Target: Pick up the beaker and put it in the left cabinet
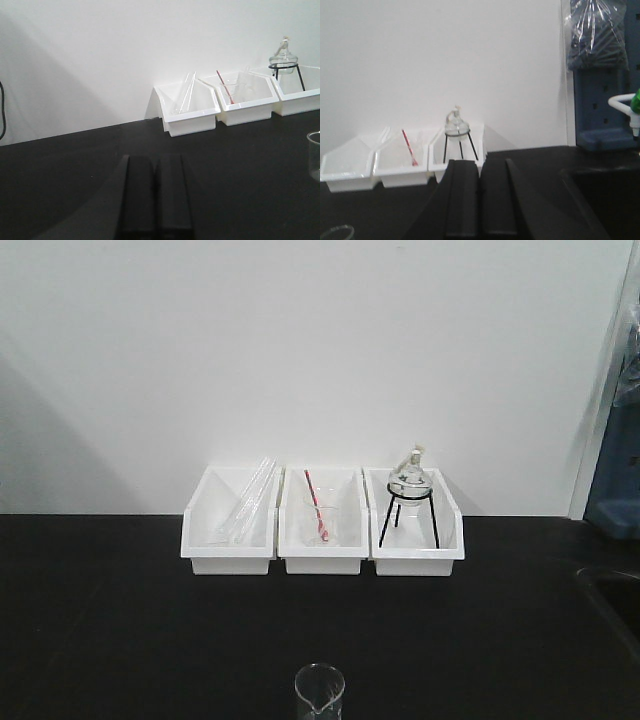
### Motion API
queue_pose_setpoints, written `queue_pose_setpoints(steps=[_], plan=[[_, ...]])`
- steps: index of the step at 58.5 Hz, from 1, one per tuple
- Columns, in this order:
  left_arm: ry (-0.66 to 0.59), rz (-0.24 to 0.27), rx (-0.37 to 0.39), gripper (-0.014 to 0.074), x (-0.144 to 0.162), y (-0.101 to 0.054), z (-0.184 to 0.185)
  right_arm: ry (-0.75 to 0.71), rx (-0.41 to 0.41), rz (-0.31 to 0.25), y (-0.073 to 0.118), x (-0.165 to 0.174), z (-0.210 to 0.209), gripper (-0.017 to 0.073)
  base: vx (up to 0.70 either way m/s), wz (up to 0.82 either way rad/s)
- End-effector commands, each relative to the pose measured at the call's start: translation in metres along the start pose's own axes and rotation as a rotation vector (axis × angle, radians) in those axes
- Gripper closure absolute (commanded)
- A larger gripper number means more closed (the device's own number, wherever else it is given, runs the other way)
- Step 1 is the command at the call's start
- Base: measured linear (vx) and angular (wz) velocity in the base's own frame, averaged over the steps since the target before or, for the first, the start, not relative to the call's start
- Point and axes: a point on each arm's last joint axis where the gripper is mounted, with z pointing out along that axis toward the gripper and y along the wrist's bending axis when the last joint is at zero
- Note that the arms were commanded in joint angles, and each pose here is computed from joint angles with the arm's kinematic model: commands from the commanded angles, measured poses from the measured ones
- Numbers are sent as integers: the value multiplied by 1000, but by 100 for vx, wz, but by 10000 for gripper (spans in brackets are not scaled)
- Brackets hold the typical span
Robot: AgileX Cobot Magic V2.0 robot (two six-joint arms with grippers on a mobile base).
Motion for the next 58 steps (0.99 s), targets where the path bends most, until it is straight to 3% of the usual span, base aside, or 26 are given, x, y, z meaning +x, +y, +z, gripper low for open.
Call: queue_pose_setpoints(steps=[1, 7, 18, 34, 42, 51, 58], plan=[[-77, -6, -7, 592, -3, 0, -1, 2, 13, -86, -1, -12, 8, 546, 0, 0], [-77, -6, -7, 592, -3, 0, -1, 68, 18, -124, -1, -7, 18, 534, 0, 0], [-77, -6, -7, 592, -3, 0, -1, 164, 16, -127, -2, 2, 32, 447, 0, 0], [-77, -6, -7, 592, -3, 0, -1, 251, 7, -129, -2, 12, 51, 121, 0, 0], [-77, -6, -7, 592, -3, 0, -1, 205, -6, -87, 0, 12, 64, -13, 0, 0], [-77, -6, -7, 592, -3, 0, -1, 63, -41, -105, 4, 2, 81, -37, 0, 0], [-77, -6, -7, 592, -3, 0, -1, 40, -141, -163, 16, 0, 98, -28, 0, 0]])
